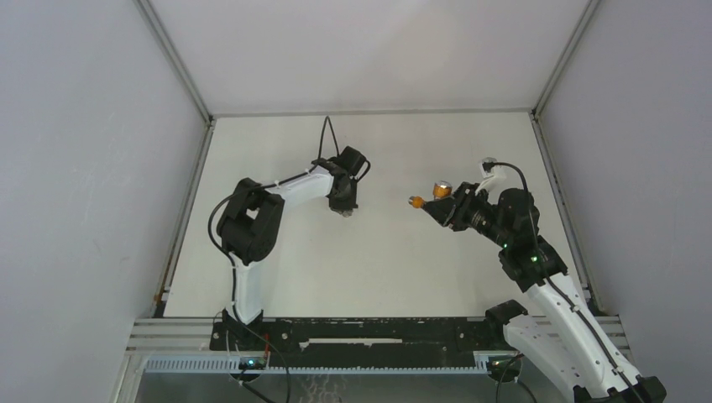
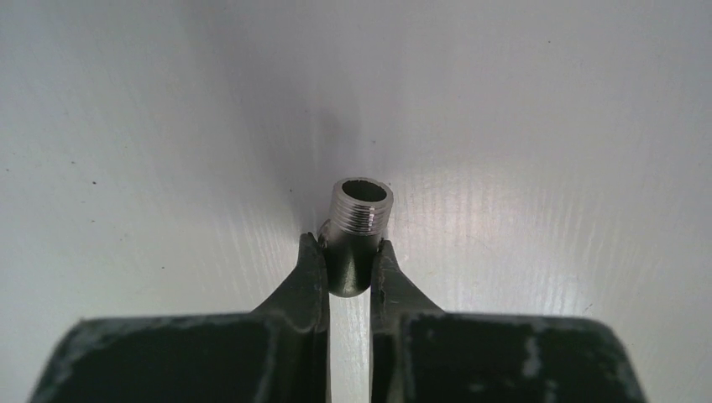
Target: Install the water faucets
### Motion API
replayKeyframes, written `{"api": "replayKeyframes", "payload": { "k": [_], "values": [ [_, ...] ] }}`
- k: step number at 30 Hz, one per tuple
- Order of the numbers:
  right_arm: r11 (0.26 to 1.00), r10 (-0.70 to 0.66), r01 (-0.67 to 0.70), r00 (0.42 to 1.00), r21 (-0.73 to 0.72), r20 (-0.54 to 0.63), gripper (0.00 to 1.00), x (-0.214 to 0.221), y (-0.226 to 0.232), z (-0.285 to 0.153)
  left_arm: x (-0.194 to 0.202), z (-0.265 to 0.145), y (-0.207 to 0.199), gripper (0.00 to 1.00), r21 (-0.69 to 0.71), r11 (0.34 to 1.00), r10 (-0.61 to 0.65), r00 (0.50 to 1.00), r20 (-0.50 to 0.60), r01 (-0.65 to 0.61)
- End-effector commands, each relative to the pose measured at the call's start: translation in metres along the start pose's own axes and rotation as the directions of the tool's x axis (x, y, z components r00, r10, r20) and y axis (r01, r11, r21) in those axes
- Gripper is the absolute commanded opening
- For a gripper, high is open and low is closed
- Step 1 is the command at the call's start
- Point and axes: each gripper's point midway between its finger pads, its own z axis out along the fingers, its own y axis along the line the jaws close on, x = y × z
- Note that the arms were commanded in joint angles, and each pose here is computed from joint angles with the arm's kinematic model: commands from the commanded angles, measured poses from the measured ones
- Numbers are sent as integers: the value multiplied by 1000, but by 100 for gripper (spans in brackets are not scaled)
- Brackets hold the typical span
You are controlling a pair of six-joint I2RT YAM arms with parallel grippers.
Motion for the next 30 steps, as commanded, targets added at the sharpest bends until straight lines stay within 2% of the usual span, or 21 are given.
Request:
{"api": "replayKeyframes", "payload": {
  "k": [1,4,7,9,12,15,18,22,24,27,30],
  "values": [
    [996,-51,54,998,-77,47,0,-21,24,-4,-23,-21,-6,0,31,999,13,998,54,-15],
    [992,-72,73,997,-106,17,0,-15,27,-1,-37,-52,-11,0,102,994,21,995,100,-32],
    [991,-113,115,993,-68,31,0,-13,21,3,-49,-99,-21,0,264,963,8,989,146,-47],
    [980,-188,191,980,-53,56,0,-12,22,4,-52,-132,-28,0,398,916,-9,987,163,-57],
    [932,-339,348,936,-106,91,0,-8,39,2,-48,-183,-32,0,587,806,-46,983,177,-68],
    [868,-453,480,870,-125,195,0,-12,57,-1,-35,-238,-40,0,766,638,-70,984,167,-84],
    [790,-504,583,794,-189,340,0,-14,85,-9,-24,-275,-40,0,850,526,-112,990,87,-15],
    [659,-593,716,683,-230,426,0,-4,112,-13,-3,-316,-47,0,925,379,-69,998,14,14],
    [592,-639,771,626,-235,446,0,-1,122,-14,11,-337,-50,0,959,283,-9,1000,-15,17],
    [495,-693,835,547,-241,470,0,7,139,-17,24,-355,-49,0,972,231,21,999,-38,32],
    [382,-748,906,419,-181,515,0,16,148,-18,33,-369,-48,0,980,191,43,997,-59,50]
  ]
}}
